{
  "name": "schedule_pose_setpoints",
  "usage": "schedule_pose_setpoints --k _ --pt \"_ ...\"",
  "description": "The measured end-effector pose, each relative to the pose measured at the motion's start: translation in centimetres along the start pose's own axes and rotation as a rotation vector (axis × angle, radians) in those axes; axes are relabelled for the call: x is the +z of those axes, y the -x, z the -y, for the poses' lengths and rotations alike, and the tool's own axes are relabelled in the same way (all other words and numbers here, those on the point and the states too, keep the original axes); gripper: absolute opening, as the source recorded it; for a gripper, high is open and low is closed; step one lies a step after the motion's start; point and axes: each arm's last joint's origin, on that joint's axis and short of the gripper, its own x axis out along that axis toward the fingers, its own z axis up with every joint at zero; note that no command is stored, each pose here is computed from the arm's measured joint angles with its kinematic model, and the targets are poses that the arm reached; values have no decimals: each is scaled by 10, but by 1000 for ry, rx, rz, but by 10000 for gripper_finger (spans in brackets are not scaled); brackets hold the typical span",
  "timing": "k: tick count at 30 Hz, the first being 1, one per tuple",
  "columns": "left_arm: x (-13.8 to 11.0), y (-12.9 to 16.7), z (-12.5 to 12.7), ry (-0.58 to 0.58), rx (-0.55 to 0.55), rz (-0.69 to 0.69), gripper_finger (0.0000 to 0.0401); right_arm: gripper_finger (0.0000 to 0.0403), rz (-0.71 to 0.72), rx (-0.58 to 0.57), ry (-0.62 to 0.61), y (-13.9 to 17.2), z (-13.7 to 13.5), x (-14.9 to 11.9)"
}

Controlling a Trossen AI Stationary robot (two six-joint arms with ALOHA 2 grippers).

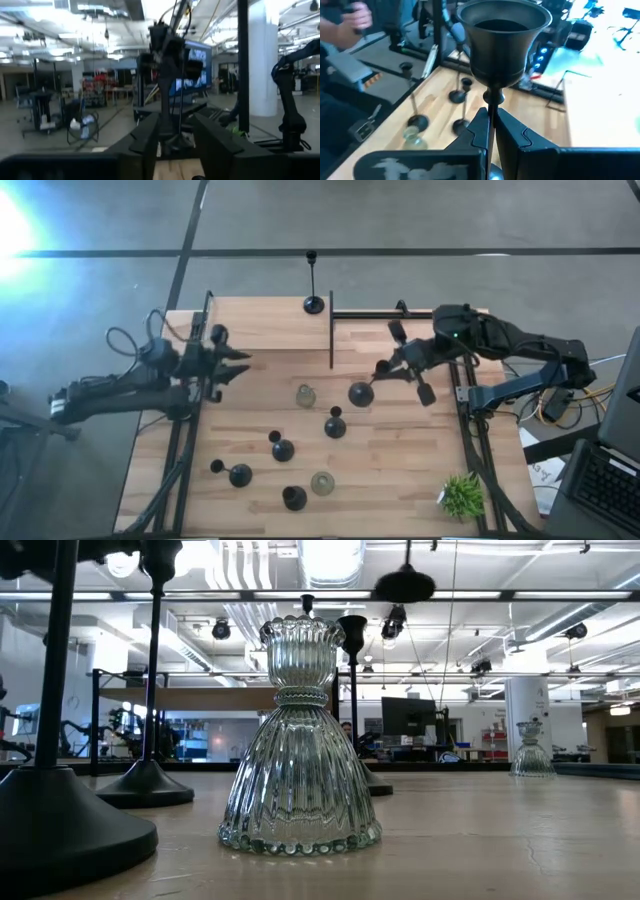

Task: Pick & Place candle stick holders
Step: Put the black candleholder on the shelf

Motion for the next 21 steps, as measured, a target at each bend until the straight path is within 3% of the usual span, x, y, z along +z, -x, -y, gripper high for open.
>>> schedule_pose_setpoints --k 3,10,13,16,21 --pt "9 -25 -7 33 -13 -37 160 11 -3 -33 -8 -4 9 5" --pt "14 -82 -11 2 -192 -115 176 11 -46 -51 -76 -34 32 10" --pt "3 -103 -13 18 -201 -193 176 11 -41 -49 -78 -42 38 18" --pt "15 -118 -15 -15 -212 -142 176 11 -29 -25 -62 -43 40 27" --pt "1 -133 -19 -1 -212 -217 176 11 -9 -16 -53 -48 44 36"
